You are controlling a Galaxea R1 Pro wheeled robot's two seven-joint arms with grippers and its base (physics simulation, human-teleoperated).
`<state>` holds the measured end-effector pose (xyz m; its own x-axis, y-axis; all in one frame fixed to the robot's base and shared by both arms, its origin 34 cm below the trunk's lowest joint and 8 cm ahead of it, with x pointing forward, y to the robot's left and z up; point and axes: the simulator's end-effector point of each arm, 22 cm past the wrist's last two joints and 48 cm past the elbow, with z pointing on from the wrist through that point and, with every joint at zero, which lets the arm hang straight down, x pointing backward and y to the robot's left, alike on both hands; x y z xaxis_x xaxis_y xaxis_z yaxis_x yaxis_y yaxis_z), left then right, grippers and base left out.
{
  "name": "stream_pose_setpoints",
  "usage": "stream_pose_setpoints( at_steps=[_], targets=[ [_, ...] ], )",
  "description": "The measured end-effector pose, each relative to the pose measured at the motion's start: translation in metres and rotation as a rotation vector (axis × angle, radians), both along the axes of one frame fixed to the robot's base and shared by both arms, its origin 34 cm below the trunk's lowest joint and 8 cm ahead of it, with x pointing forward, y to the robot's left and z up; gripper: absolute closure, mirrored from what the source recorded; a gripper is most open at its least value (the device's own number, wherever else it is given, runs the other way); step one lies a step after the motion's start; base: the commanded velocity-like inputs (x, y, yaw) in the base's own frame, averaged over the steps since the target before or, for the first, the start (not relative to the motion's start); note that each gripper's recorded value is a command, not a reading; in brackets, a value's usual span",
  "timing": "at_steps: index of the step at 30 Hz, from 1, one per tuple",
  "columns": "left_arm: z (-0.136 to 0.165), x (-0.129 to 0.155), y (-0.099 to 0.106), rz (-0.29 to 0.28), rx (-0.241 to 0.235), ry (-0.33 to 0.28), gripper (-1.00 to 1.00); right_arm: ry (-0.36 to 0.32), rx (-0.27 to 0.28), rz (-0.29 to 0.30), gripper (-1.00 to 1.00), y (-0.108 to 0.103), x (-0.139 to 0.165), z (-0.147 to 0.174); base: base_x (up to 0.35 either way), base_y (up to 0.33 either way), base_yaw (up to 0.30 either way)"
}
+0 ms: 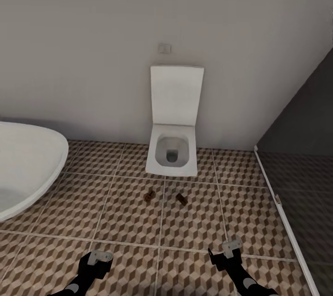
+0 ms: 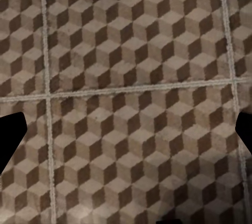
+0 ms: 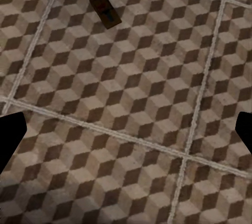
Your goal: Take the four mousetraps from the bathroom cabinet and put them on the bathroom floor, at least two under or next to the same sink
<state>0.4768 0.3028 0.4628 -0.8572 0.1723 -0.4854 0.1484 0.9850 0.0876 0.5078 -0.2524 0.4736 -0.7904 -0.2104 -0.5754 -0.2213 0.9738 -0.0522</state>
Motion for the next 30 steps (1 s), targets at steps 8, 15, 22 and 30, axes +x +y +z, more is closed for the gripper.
stream_pose_setpoints(
  at_steps=[8,15,22,30],
  targets=[
    [0.016,0.004,-0.001,0.000,-0.001,-0.009,-1.00,-0.011,0.000,0.000,-1.00,0.000,0.004,0.017,0.000,0.000,0.000],
    [0.030,0.007,-0.001,0.000,-0.001,-0.020,-1.00,-0.023,0.000,0.000,-1.00,0.000,0.008,0.031,0.000,0.000,0.000],
    [0.044,0.011,-0.002,0.000,-0.002,-0.030,-1.00,-0.034,0.000,0.000,-1.00,0.000,0.011,0.046,0.000,0.000,0.000],
    [0.059,0.014,-0.002,0.000,-0.002,-0.041,-1.00,-0.045,-0.001,0.000,-1.00,-0.001,0.014,0.061,0.000,0.000,0.000]
  ],
)
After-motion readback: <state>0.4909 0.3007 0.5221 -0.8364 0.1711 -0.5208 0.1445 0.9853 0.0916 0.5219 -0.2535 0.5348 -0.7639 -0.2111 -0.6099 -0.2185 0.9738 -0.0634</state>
